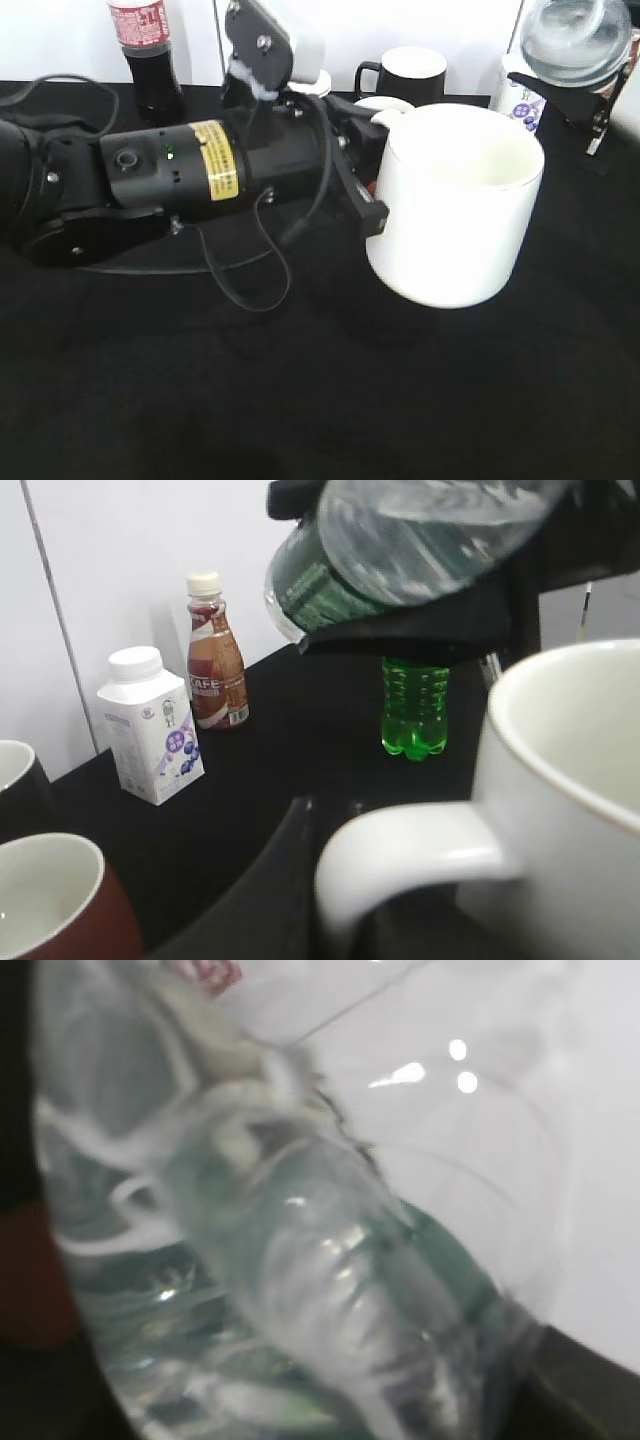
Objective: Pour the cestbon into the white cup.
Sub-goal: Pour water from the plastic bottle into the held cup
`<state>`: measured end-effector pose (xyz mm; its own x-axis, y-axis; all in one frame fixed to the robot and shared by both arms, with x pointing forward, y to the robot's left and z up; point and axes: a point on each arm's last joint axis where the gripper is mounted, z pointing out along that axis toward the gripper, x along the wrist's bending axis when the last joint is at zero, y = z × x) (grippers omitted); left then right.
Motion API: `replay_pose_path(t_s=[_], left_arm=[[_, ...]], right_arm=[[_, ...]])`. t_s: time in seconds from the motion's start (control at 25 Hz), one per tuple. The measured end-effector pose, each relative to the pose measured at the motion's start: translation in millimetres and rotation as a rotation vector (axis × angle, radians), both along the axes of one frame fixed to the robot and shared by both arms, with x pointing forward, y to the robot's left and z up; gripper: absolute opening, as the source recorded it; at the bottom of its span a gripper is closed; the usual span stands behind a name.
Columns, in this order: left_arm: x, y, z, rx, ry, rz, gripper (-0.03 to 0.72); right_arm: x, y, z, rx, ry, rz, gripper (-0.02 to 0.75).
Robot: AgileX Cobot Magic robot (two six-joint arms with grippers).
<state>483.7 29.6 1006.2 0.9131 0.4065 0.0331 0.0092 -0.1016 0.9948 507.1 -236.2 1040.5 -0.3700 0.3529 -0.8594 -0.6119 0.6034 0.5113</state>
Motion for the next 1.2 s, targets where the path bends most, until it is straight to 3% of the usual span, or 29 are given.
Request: replay_pose_path(t_s=[0.16,0.44,1.2], left_arm=[[-1,-2,-8,0.035,-0.009,-0.032,0.044],[-15,-14,-5,0.004,-0.019,-0.092,0.044],[-16,-15,-3,-0.012,-0.024,-0.101,0.045]], right_arm=[[-1,1,2,-0.075,-0.103,0.015,0.492],[-6,5,9,-0.058,-0.208,0.078,0.492],[-6,5,9,-0.261,-0.433,0.063,0.492]])
